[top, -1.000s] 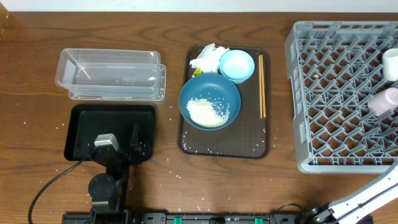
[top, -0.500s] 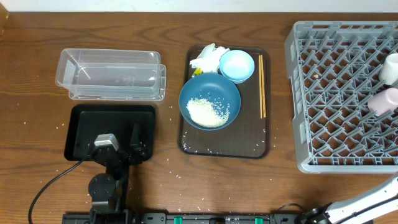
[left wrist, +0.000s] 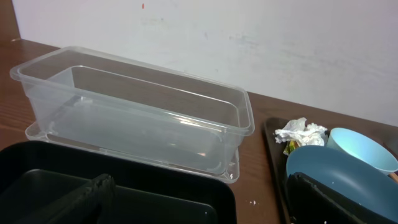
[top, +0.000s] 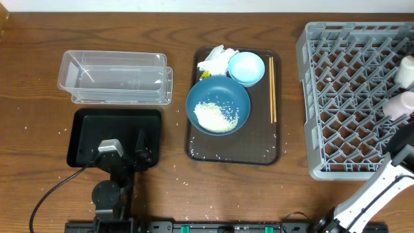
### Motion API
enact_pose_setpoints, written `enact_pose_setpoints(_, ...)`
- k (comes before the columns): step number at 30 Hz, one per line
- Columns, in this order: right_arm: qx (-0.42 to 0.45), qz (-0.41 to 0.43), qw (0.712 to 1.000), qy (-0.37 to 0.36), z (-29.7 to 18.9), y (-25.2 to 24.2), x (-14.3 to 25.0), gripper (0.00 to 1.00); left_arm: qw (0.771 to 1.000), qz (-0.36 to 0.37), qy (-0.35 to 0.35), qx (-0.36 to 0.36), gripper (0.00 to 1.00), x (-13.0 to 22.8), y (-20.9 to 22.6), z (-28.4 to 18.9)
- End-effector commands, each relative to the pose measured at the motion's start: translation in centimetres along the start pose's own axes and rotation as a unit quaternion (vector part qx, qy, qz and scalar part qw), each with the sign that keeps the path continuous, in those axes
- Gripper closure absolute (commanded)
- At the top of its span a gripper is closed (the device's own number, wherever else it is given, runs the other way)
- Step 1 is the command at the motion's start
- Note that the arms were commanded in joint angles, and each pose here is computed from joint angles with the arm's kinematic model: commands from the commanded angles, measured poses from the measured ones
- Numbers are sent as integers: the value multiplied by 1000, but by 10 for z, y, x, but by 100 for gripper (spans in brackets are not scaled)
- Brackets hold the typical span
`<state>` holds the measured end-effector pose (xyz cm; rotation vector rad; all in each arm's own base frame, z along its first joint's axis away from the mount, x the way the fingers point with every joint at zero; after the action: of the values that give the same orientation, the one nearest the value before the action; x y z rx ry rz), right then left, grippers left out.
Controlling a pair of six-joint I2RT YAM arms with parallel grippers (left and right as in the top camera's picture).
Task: Sort waste into correct bins and load items into the dishwasher rack
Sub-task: 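Carry the white cup to the dish rack and place it, then move the right gripper to the wooden chopsticks on the tray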
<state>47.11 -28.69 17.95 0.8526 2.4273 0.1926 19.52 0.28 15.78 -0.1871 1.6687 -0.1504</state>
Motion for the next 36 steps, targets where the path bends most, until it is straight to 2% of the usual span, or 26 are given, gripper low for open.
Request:
enact_pose_setpoints(1,64,4,998,7,17,-14,5,99,1000,7,22,-3,9,13,2,1)
enact_pose_setpoints(13,213,15,977,24,2,-61,14,99,1000,7,22,-3,9,13,2,1)
enact_pose_setpoints(19,248,35,968,7,-20,-68,10,99,1000,7,22,-3,9,12,2,1)
enact_pose_setpoints(22,224,55,973,-8,-36,-56,6,99,1000,7,22,-3,9,13,2,1)
enact_pose_setpoints(26,95,60,994,-19,-62,-15,0,99,1000,7,22,-3,9,12,2,1)
enact_pose_setpoints(29,-15,52,998,-26,-87,19,-3,94,1000,7,22,-3,9,13,2,1)
enact_pose_setpoints(31,-93,42,994,-26,-102,44,-3,84,1000,7,22,-3,9,13,2,1)
enact_pose_setpoints(32,-135,36,990,-24,-110,57,-2,71,1000,7,22,-3,9,13,2,1)
enact_pose_setpoints(34,-205,27,978,-11,-122,79,2,23,1000,7,22,-3,9,13,2,1)
enact_pose_setpoints(35,-231,26,973,2,-126,87,7,11,1000,7,22,-3,9,13,2,1)
enact_pose_setpoints(36,-252,22,968,11,-128,96,11,5,1000,7,22,-3,9,13,2,1)
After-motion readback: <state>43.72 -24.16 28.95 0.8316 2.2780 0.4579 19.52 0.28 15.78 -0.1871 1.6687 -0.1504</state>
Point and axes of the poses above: each gripper's point midway between its finger pads, its own z axis out along the fingers, its own y axis along the line the jaws close on, x = y × z, the point moved 5 cm from there along -z, back along the fingers, and after that the axes turned 2 degrees about z, right-handed, at the moved point
